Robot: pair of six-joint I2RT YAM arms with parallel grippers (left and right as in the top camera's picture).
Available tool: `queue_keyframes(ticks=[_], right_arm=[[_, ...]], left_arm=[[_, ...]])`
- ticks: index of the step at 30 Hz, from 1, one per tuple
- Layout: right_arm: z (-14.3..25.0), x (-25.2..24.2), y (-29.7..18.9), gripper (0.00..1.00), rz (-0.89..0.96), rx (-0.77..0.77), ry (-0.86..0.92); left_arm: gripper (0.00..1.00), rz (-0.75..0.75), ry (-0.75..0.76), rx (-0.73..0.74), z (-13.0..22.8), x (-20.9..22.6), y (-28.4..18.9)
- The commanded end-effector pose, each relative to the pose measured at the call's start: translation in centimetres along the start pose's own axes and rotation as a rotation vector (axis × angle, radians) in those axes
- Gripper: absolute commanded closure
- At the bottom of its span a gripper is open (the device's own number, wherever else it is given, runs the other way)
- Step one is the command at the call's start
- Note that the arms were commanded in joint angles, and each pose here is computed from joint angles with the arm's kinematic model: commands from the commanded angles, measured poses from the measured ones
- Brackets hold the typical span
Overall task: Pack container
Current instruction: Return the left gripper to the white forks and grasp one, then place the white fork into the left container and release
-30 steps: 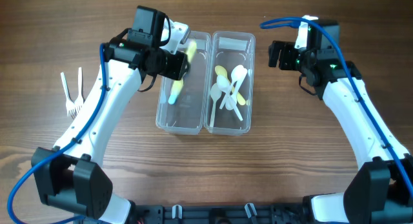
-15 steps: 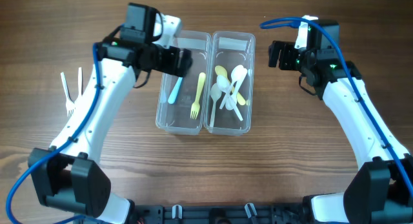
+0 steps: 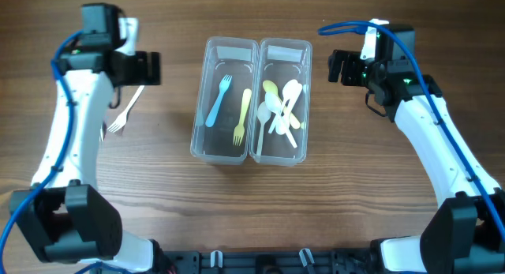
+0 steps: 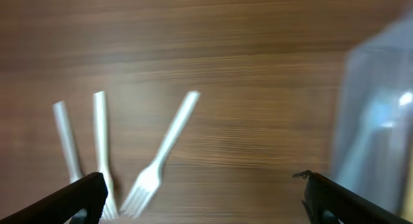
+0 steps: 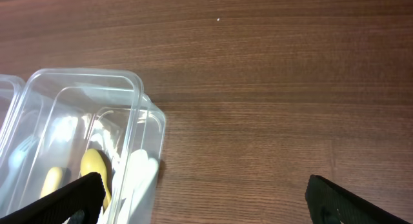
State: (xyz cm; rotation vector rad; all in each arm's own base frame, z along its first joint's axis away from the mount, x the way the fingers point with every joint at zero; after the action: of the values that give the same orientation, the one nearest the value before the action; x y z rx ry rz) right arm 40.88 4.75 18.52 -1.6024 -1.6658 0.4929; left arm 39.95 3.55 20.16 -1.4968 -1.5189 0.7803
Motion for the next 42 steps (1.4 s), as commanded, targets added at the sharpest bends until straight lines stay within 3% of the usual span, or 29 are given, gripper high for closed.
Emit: queue_keyframes(ticks=[1, 7, 11, 15, 18, 22, 23, 33, 42], right_arm=[[-0.2, 0.0, -0.2, 0.0, 0.008, -0.013, -0.013], [-0.2, 0.0, -0.2, 0.0, 0.008, -0.013, -0.013], [-0.2, 0.0, -0.2, 0.0, 0.008, -0.013, -0.013], [-0.2, 0.0, -0.2, 0.0, 0.008, -0.013, -0.013], [-0.2, 0.0, -0.2, 0.0, 0.008, -0.013, -0.013], [-0.2, 0.0, -0.2, 0.0, 0.008, -0.013, -0.013], [-0.2, 0.0, -0.2, 0.0, 0.008, -0.013, -0.013], [-0.2, 0.0, -0.2, 0.0, 0.008, -0.013, -0.013], [-0.2, 0.0, -0.2, 0.0, 0.008, -0.013, -0.013]], left_arm=[[0.0, -0.056, -0.071, 0.078, 2.4, 3.3, 3.1], [0.0, -0.037, -0.242, 0.194, 5.9, 5.3, 9.0], [0.0, -0.022, -0.264, 0.277, 7.8, 5.4, 12.5], [0.14, 0.02, -0.266, 0.334, 9.2, 4.5, 15.0], [0.37, 0.033, -0.26, 0.35, 9.7, 4.2, 15.9], [0.91, 0.04, -0.26, 0.371, 10.2, 3.9, 16.7], [0.96, 0.041, -0.26, 0.374, 10.3, 3.9, 16.8], [0.96, 0.054, -0.25, 0.33, 8.9, 3.5, 15.2], [0.96, 0.038, -0.214, 0.056, 2.4, 2.2, 5.6]])
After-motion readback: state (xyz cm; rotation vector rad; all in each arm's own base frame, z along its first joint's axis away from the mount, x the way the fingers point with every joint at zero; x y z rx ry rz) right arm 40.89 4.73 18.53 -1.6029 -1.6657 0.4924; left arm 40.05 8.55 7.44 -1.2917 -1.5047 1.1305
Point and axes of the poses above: each gripper's point midway between its finger pads, its own y axis out along the fingers, its own x axis along the line the jaws close on, z = x × y, the point moved 4 cm from there along -y, back along the fingers, and after that the axes turned 8 degrees about y, right-handed, at the moved point
